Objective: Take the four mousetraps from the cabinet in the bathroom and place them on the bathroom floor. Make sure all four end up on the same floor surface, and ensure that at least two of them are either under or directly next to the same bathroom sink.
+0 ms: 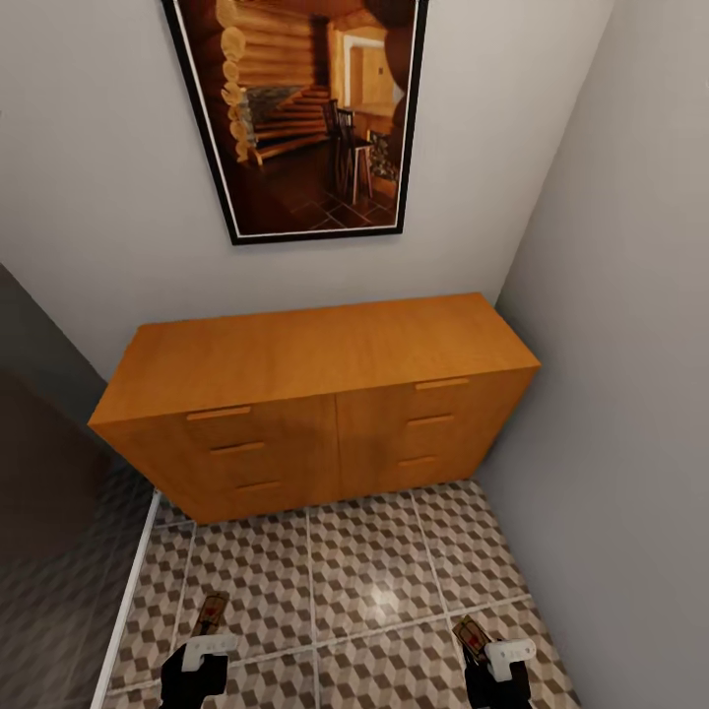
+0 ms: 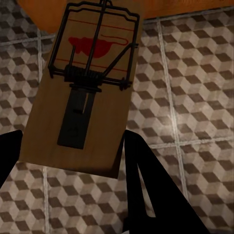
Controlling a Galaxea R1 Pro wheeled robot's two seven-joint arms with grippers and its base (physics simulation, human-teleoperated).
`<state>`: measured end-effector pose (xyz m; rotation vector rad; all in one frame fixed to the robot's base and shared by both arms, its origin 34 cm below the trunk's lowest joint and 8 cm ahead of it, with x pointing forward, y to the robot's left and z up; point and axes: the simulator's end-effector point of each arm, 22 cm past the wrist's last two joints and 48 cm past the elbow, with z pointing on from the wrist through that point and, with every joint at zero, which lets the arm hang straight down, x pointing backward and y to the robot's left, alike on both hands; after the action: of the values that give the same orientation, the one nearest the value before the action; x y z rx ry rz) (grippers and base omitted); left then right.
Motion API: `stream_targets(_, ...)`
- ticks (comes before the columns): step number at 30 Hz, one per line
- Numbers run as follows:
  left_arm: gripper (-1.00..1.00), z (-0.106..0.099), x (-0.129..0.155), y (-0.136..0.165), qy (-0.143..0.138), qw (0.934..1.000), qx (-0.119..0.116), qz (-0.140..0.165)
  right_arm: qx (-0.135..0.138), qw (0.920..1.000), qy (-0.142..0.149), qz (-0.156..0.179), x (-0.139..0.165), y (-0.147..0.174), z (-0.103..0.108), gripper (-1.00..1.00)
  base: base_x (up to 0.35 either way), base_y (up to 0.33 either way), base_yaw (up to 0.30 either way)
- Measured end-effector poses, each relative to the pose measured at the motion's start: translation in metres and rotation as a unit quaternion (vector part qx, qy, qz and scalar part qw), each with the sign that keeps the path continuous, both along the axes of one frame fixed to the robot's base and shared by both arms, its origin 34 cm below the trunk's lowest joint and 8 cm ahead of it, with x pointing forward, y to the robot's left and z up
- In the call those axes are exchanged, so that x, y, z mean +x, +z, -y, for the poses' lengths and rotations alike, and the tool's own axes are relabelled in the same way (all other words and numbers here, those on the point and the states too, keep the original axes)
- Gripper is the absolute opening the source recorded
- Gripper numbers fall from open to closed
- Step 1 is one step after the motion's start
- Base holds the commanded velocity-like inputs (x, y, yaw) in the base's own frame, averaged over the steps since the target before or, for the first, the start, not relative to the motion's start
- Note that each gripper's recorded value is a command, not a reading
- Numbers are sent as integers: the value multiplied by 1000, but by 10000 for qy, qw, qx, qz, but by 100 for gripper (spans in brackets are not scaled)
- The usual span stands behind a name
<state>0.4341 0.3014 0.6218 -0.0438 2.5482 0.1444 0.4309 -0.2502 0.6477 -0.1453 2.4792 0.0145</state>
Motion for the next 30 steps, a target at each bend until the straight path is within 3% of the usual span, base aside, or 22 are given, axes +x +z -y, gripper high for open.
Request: stream_targets(30,-100,-2,12,10,16,9999,22,156,2,9999,0,156,11,10,0,-100,0,0,0)
